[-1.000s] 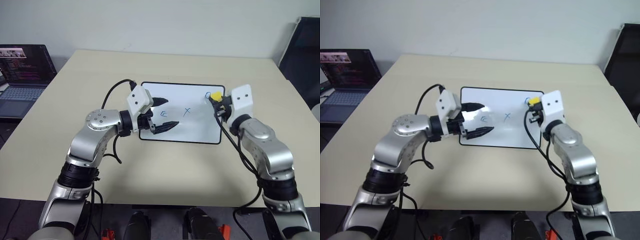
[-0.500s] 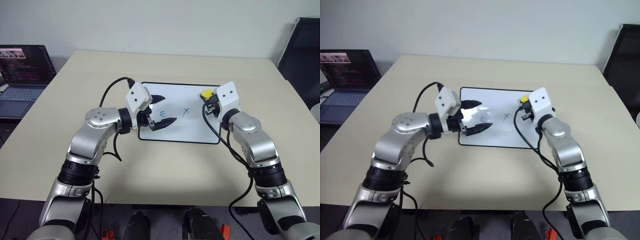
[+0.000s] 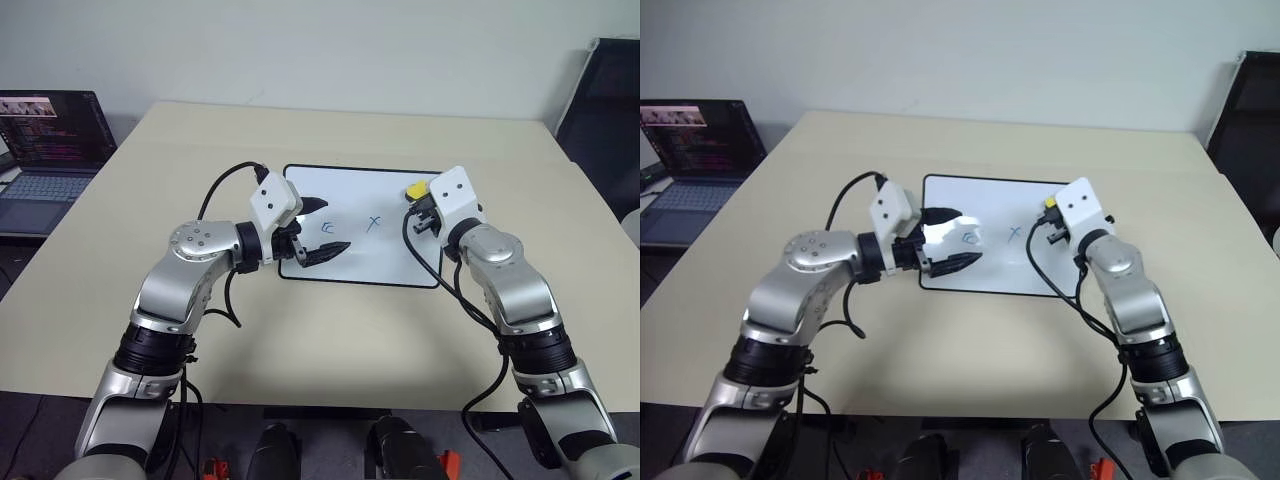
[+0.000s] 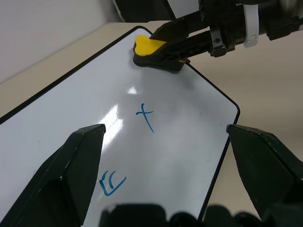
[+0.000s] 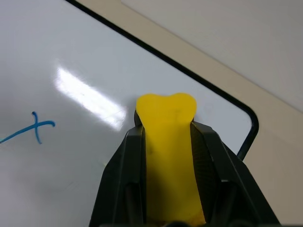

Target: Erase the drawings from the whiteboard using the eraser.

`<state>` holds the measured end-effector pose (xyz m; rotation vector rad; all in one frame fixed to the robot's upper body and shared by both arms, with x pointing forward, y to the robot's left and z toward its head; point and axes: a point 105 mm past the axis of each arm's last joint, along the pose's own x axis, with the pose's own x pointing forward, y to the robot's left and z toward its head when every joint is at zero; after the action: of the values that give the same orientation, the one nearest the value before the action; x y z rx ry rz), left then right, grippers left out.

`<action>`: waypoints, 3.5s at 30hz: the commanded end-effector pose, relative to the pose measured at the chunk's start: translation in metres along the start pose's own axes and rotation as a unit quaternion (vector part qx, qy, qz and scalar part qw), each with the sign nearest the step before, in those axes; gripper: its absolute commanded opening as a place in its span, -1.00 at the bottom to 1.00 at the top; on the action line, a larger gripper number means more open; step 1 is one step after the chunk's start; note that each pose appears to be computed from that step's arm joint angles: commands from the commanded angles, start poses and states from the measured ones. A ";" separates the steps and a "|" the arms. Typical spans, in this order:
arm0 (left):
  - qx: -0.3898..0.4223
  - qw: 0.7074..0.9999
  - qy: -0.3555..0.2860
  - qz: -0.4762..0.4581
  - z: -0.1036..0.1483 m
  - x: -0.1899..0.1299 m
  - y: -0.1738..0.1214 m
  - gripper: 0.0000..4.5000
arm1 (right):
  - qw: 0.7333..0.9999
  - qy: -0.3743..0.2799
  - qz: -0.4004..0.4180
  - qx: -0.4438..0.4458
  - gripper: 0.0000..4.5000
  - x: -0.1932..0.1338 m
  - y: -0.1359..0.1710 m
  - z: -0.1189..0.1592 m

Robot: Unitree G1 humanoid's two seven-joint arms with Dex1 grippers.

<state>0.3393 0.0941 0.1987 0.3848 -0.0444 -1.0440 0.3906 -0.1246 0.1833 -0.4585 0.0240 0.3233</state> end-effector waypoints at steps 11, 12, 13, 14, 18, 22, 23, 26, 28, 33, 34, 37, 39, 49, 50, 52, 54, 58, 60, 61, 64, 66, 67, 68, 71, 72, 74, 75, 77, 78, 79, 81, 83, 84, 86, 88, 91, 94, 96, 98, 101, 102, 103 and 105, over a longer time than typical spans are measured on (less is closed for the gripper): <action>0.021 0.999 -0.027 0.004 0.014 -0.005 -0.003 1.00 | 0.998 -0.012 -0.063 -0.010 -0.57 0.002 -0.028 0.012; 0.021 0.999 -0.026 0.004 0.014 -0.005 -0.004 1.00 | 0.998 -0.006 -0.060 -0.013 -0.57 0.003 -0.027 0.009; 0.021 0.999 -0.026 0.003 0.014 -0.005 -0.004 1.00 | 0.998 -0.002 -0.057 -0.014 -0.57 0.003 -0.027 0.007; 0.021 0.999 -0.026 0.004 0.014 -0.006 -0.004 1.00 | 0.999 0.005 -0.050 -0.015 -0.57 0.003 -0.024 0.003; 0.021 0.999 -0.027 0.004 0.014 -0.006 -0.004 1.00 | 0.999 0.029 -0.022 -0.014 -0.57 0.001 -0.013 -0.011; 0.019 0.999 -0.027 0.004 0.013 -0.006 -0.005 1.00 | 0.999 0.049 0.004 -0.022 -0.57 -0.004 -0.004 -0.020; 0.019 0.999 -0.027 0.004 0.013 -0.006 -0.005 1.00 | 0.998 0.054 0.014 -0.018 -0.57 -0.007 -0.001 -0.024; 0.017 0.999 -0.026 0.006 0.012 -0.007 -0.004 1.00 | 0.998 0.057 0.018 -0.005 -0.57 -0.013 0.002 -0.026; 0.016 1.000 -0.025 0.006 0.011 -0.007 -0.005 1.00 | 0.999 0.053 0.013 0.000 -0.57 -0.014 0.000 -0.025; -0.001 1.000 -0.022 0.021 0.005 -0.016 0.001 1.00 | 0.999 -0.036 -0.011 0.036 -0.57 -0.019 -0.013 0.012; -0.009 0.999 -0.024 0.027 0.004 -0.021 0.002 1.00 | 0.998 -0.053 -0.003 0.046 -0.57 -0.023 -0.011 0.018; -0.037 0.998 -0.030 0.041 -0.002 -0.039 0.005 1.00 | 0.992 -0.103 0.025 0.062 -0.57 -0.040 -0.004 0.032; -0.046 0.997 -0.029 0.046 -0.008 -0.052 0.004 1.00 | 0.989 -0.115 0.046 0.077 -0.57 -0.053 0.001 0.034; -0.080 0.995 -0.016 0.064 -0.026 -0.085 -0.009 1.00 | 0.976 -0.122 0.160 0.082 -0.57 -0.103 0.040 0.009; -0.081 0.994 -0.015 0.065 -0.027 -0.086 -0.009 1.00 | 0.976 -0.119 0.162 0.080 -0.57 -0.104 0.042 0.006; -0.084 0.994 -0.013 0.074 -0.029 -0.089 -0.008 1.00 | 0.977 -0.112 0.167 0.074 -0.57 -0.104 0.048 -0.001; -0.085 0.993 -0.008 0.083 -0.033 -0.093 -0.009 1.00 | 0.976 -0.103 0.177 0.072 -0.57 -0.105 0.057 -0.011; -0.085 0.992 -0.004 0.089 -0.036 -0.095 -0.010 1.00 | 0.975 -0.098 0.193 0.059 -0.57 -0.104 0.070 -0.017; -0.083 0.992 -0.003 0.091 -0.035 -0.096 -0.009 1.00 | 0.974 -0.105 0.193 0.058 -0.57 -0.103 0.071 -0.013; -0.082 0.992 -0.002 0.091 -0.035 -0.097 -0.009 1.00 | 0.974 -0.109 0.193 0.056 -0.57 -0.102 0.071 -0.012; -0.076 0.993 -0.001 0.093 -0.034 -0.098 -0.008 1.00 | 0.972 -0.115 0.196 0.055 -0.57 -0.098 0.071 -0.008; -0.073 0.993 -0.003 0.097 -0.032 -0.098 -0.007 1.00 | 0.972 -0.118 0.197 0.054 -0.57 -0.096 0.071 -0.006; -0.073 0.993 -0.004 0.098 -0.032 -0.097 -0.007 1.00 | 0.972 -0.119 0.196 0.054 -0.57 -0.095 0.070 -0.005; -0.072 0.993 -0.005 0.098 -0.032 -0.097 -0.008 1.00 | 0.972 -0.120 0.194 0.054 -0.57 -0.094 0.069 -0.004; -0.071 0.993 -0.006 0.098 -0.031 -0.094 -0.010 1.00 | 0.973 -0.123 0.187 0.052 -0.57 -0.089 0.067 -0.001; -0.071 0.993 -0.007 0.099 -0.031 -0.094 -0.010 1.00 | 0.974 -0.124 0.185 0.049 -0.57 -0.086 0.066 0.000; -0.071 0.992 -0.008 0.100 -0.032 -0.093 -0.010 1.00 | 0.974 -0.125 0.182 0.045 -0.57 -0.082 0.066 0.002; -0.071 0.992 -0.007 0.100 -0.032 -0.093 -0.010 1.00 | 0.974 -0.127 0.181 0.040 -0.57 -0.080 0.066 0.004; -0.073 0.992 -0.006 0.102 -0.033 -0.094 -0.010 1.00 | 0.976 -0.122 0.180 0.028 -0.57 -0.071 0.067 0.006; -0.073 0.992 -0.004 0.104 -0.035 -0.094 -0.009 1.00 | 0.977 -0.120 0.177 0.019 -0.57 -0.066 0.068 0.007; -0.073 0.992 0.000 0.106 -0.036 -0.095 -0.009 1.00 | 0.978 -0.114 0.172 0.012 -0.57 -0.061 0.068 0.007; -0.074 0.992 0.003 0.107 -0.038 -0.095 -0.009 1.00 | 0.982 -0.107 0.157 -0.011 -0.57 -0.047 0.066 0.011; -0.077 0.992 0.005 0.102 -0.040 -0.094 -0.010 1.00 | 0.985 -0.100 0.139 -0.031 -0.57 -0.032 0.062 0.019; -0.078 0.992 0.006 0.100 -0.040 -0.094 -0.010 1.00 | 0.986 -0.097 0.132 -0.035 -0.57 -0.027 0.061 0.021; -0.076 0.992 0.008 0.096 -0.042 -0.093 -0.011 1.00 | 0.988 -0.096 0.110 -0.040 -0.57 -0.016 0.055 0.026; -0.075 0.993 0.008 0.093 -0.042 -0.091 -0.011 1.00 | 0.991 -0.089 0.087 -0.046 -0.57 -0.007 0.047 0.027; -0.073 0.993 0.007 0.089 -0.042 -0.090 -0.012 1.00 | 0.992 -0.063 0.089 -0.062 -0.57 0.000 0.047 0.018; -0.073 0.993 0.007 0.087 -0.042 -0.089 -0.012 1.00 | 0.988 -0.028 0.122 -0.087 -0.57 -0.002 0.055 0.002; -0.072 0.994 0.007 0.088 -0.042 -0.089 -0.012 1.00 | 0.983 -0.003 0.160 -0.095 -0.57 -0.008 0.066 -0.011; -0.072 0.993 0.007 0.088 -0.042 -0.089 -0.011 1.00 | 0.976 0.012 0.188 -0.110 -0.57 -0.013 0.073 -0.020; -0.073 0.993 0.008 0.087 -0.044 -0.090 -0.011 1.00 | 0.979 0.010 0.156 -0.134 -0.57 -0.009 0.062 -0.019; -0.073 0.993 0.008 0.088 -0.045 -0.090 -0.011 1.00 | 0.983 0.007 0.120 -0.141 -0.57 -0.004 0.051 -0.016; -0.073 0.993 0.008 0.088 -0.045 -0.090 -0.011 1.00 | 0.985 0.004 0.086 -0.146 -0.57 -0.001 0.040 -0.013; -0.073 0.993 0.008 0.087 -0.046 -0.090 -0.011 1.00 | 0.989 -0.005 0.043 -0.141 -0.57 0.004 0.026 -0.006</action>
<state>0.2950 0.1798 0.1573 0.2246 0.0485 -0.8562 0.3720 -0.0774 0.1547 -0.7317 -0.0035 0.5702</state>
